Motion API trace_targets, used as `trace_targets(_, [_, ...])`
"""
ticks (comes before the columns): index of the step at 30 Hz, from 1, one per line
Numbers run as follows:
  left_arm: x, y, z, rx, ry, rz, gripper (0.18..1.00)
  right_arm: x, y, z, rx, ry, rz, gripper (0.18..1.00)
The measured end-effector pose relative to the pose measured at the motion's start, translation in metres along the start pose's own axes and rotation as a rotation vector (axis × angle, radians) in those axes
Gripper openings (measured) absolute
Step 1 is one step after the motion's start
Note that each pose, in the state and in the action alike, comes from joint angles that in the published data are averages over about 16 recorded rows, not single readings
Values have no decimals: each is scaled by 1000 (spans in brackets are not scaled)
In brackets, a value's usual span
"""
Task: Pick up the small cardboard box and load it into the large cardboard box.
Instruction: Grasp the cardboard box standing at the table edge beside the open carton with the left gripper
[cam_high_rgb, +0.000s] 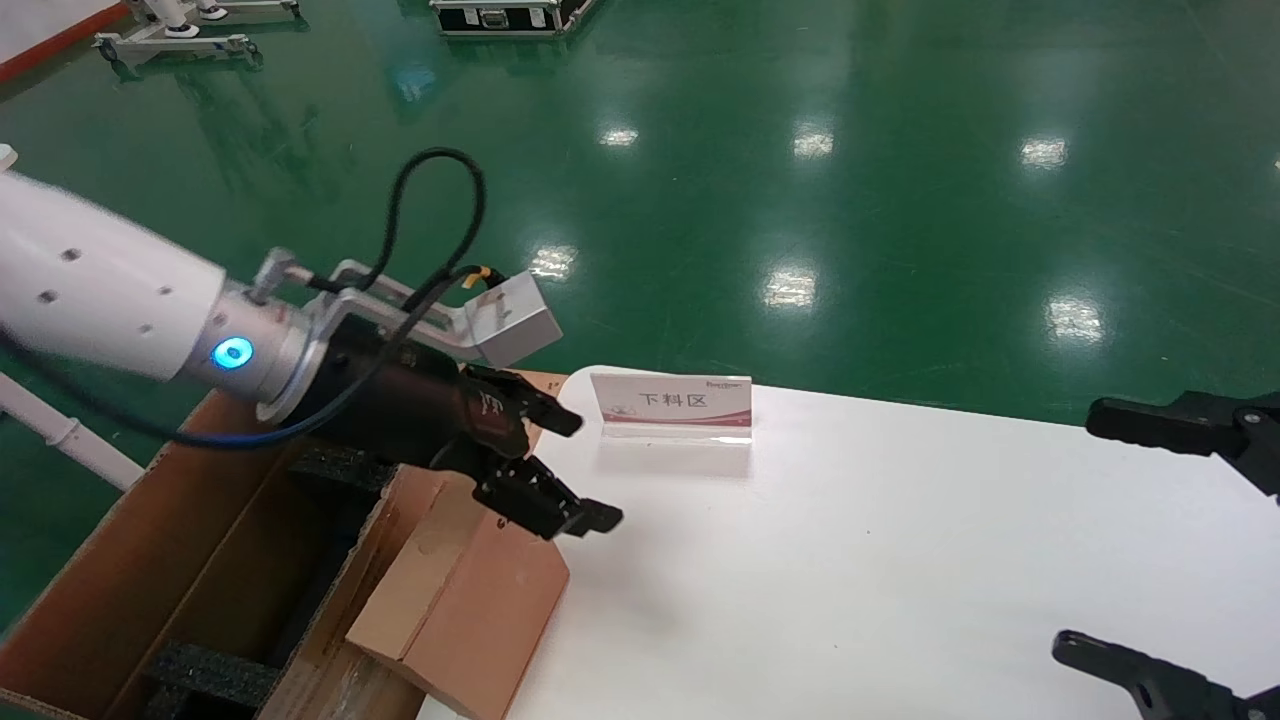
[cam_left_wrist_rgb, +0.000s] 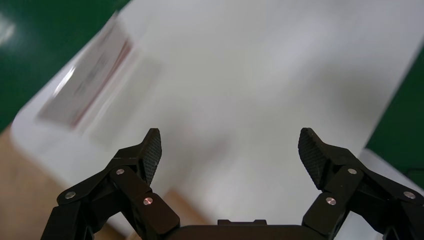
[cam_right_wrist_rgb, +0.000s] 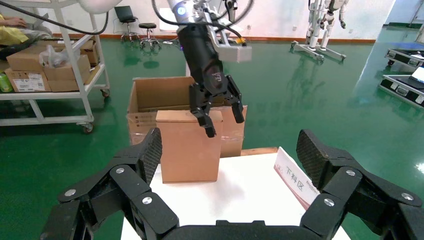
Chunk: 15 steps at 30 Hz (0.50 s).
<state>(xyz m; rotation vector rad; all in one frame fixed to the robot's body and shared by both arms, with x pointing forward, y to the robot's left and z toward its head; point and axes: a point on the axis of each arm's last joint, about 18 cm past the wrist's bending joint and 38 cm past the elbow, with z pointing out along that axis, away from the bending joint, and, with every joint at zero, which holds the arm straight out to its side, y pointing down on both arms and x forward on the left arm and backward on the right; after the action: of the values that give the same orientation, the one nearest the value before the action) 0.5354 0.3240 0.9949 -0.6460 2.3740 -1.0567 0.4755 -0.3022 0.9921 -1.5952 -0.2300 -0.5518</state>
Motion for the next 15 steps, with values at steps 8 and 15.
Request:
trace_targets(8, [-5, -8, -3, -131, -71, -118, 1001, 0, 0, 0, 0, 0, 0, 1001])
trace_targets(15, [-7, -10, -11, -214, -124, -176, 1001, 0, 0, 0, 0, 0, 0, 1001])
